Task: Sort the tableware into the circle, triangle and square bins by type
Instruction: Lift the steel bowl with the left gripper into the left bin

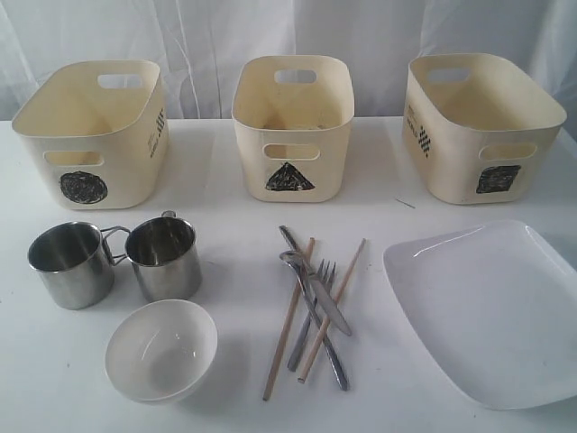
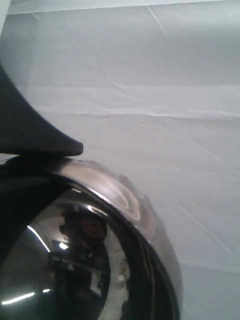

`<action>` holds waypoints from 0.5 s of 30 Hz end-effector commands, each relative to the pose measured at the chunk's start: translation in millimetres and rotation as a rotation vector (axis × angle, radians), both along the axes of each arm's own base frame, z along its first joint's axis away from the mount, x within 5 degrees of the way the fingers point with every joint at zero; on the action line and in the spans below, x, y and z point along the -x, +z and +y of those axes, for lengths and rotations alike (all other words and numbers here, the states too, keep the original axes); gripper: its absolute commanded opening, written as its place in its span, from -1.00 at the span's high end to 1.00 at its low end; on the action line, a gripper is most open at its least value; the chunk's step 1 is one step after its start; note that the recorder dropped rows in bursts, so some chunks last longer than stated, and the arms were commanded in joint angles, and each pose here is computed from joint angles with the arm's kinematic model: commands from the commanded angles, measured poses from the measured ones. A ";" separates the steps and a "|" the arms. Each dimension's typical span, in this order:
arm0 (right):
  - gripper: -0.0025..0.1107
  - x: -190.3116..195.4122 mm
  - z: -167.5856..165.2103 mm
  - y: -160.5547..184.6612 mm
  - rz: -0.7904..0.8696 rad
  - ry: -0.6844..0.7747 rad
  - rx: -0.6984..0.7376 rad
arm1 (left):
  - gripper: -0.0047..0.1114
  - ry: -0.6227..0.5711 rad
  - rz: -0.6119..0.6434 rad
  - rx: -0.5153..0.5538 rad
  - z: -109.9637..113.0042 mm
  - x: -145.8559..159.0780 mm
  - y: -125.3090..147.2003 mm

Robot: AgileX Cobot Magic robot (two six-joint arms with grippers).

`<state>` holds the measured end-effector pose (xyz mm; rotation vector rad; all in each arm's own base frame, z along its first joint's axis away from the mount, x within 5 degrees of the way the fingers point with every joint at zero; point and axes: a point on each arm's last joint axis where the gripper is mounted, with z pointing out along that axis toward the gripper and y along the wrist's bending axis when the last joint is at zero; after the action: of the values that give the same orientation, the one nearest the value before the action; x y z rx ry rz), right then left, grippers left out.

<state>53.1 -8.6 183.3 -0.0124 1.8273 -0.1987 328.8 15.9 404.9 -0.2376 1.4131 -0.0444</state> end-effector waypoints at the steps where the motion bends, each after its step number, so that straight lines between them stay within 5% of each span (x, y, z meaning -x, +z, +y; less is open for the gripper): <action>1: 0.96 0.1 0.0 -0.1 -0.004 0.005 0.015 | 0.92 -0.062 -0.014 -0.119 -13.9 -42.1 -40.4; 3: 0.96 0.1 0.0 -0.1 -0.004 0.005 0.015 | 0.92 -0.116 0.033 -0.245 -20.3 -61.0 -64.3; 7: 0.96 0.1 0.0 -0.1 -0.004 0.005 0.015 | 0.90 -0.161 0.233 -0.293 -22.8 -96.7 -107.4; 15: 0.96 0.1 0.0 -0.1 -0.004 0.005 0.015 | 0.23 -0.168 0.334 -0.263 -22.5 -131.8 -123.0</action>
<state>53.1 -8.6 183.3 -0.0124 1.8273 -0.1987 454.2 -5.9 272.8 0.1156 1.7603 0.0607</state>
